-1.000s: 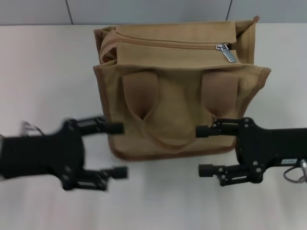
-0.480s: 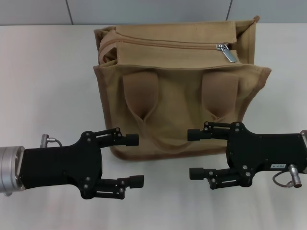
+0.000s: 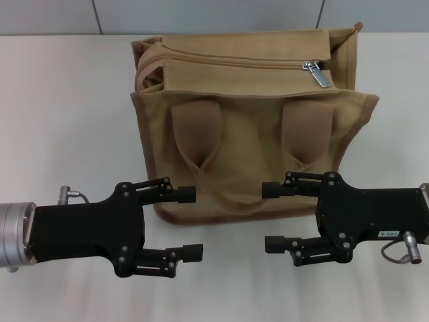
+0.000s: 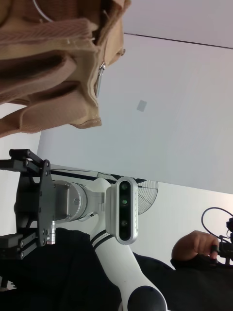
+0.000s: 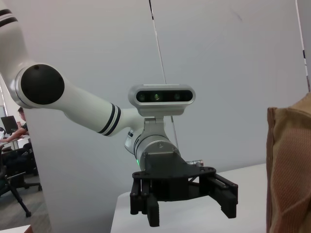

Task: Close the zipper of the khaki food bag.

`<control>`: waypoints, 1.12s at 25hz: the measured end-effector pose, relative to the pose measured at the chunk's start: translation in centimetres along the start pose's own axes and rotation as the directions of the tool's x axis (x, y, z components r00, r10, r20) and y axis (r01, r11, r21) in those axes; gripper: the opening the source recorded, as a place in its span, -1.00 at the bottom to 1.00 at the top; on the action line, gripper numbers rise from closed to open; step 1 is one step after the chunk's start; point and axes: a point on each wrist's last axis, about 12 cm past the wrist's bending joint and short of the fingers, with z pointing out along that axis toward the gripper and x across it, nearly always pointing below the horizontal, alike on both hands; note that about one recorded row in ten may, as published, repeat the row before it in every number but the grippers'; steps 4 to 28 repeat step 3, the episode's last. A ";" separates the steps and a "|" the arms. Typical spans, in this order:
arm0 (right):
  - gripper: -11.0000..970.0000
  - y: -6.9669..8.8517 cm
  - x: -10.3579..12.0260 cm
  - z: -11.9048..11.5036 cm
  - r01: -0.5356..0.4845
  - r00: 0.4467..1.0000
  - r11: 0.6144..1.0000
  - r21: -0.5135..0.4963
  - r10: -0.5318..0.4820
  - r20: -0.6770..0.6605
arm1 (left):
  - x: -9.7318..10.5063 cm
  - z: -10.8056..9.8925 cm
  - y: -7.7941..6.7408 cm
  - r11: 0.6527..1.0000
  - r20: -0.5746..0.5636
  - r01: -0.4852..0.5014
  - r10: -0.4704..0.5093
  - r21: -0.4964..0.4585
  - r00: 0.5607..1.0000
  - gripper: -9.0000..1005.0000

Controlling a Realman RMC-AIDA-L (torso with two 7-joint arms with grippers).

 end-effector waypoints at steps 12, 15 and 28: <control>0.63 0.0 0.0 0.0 0.000 1.000 1.000 0.001 0.000 0.000 | 0.0 0.0 0.0 1.000 0.000 -0.001 0.001 0.001 1.000 0.68; 0.63 0.0 0.0 0.0 0.000 1.000 1.000 0.001 0.000 0.000 | 0.0 0.0 0.0 1.000 0.000 -0.001 0.001 0.001 1.000 0.68; 0.63 0.0 0.0 0.0 0.000 1.000 1.000 0.001 0.000 0.000 | 0.0 0.0 0.0 1.000 0.000 -0.001 0.001 0.001 1.000 0.68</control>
